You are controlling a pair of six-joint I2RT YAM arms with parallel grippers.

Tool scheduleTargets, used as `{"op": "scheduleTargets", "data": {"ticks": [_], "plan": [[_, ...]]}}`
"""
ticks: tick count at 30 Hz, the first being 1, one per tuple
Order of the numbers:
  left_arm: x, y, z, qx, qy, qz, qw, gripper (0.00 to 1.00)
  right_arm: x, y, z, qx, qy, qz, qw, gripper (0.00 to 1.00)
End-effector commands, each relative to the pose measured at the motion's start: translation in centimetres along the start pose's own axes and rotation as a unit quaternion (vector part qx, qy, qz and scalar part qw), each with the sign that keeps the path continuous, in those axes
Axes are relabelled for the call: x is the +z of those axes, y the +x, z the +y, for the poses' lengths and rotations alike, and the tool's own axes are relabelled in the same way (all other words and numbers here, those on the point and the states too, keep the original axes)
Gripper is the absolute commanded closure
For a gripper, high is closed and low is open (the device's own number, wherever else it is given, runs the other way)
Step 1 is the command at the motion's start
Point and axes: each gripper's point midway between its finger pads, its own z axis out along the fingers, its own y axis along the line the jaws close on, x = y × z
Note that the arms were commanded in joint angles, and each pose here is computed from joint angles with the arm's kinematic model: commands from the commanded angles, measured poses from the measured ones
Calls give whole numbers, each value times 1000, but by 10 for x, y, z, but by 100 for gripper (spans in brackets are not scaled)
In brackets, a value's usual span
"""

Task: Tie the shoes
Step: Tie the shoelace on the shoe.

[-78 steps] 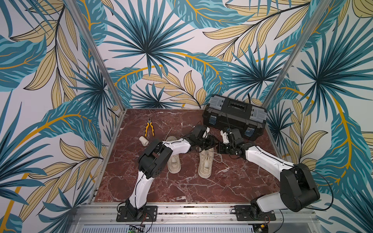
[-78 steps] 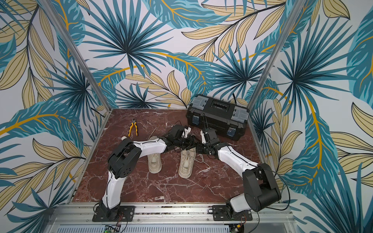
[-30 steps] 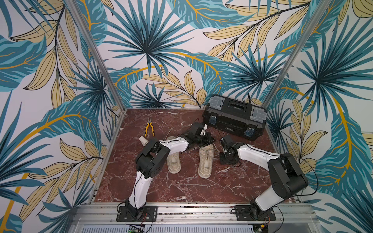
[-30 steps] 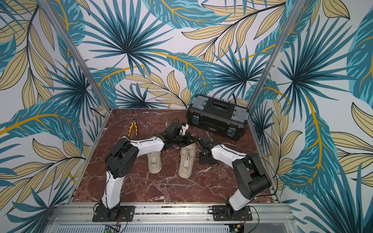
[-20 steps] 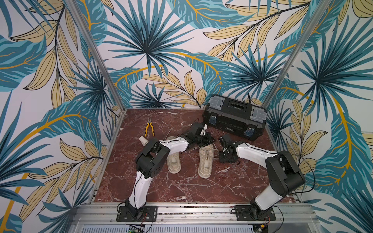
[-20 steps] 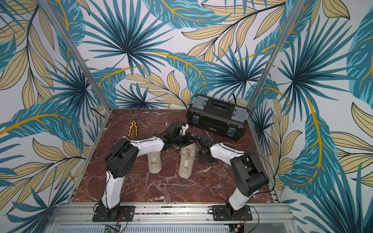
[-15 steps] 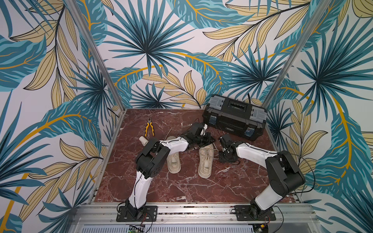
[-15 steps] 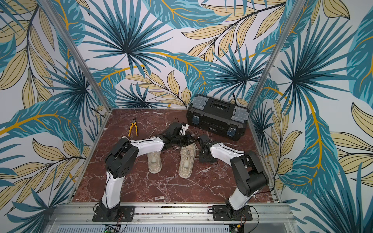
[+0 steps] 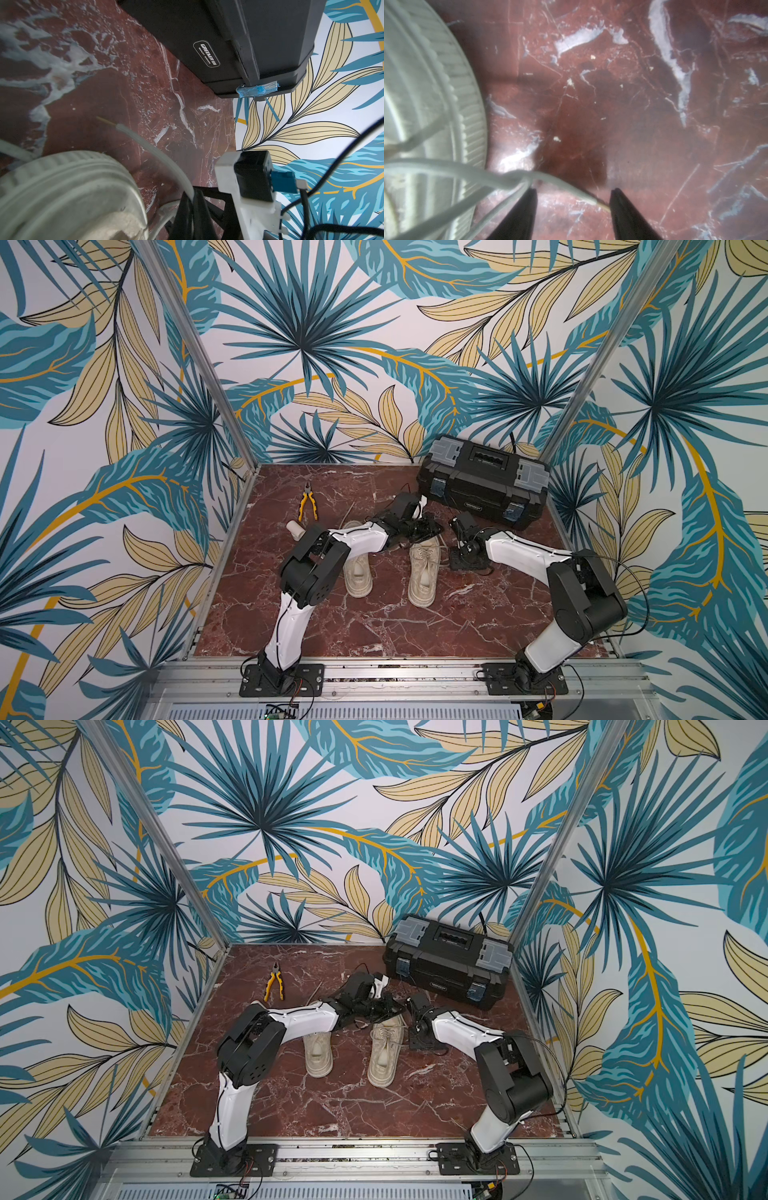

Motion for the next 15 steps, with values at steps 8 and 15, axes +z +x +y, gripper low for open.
{"op": "scheduleTargets", "data": {"ticks": [8,15], "plan": [[2,-3,-2,7,3,2,1000,100,9,24,6,4,-17,44,999,50],[1,-3,-2,7,4,0,1000,100,6,35,3,13,-18,53,998,95]]}}
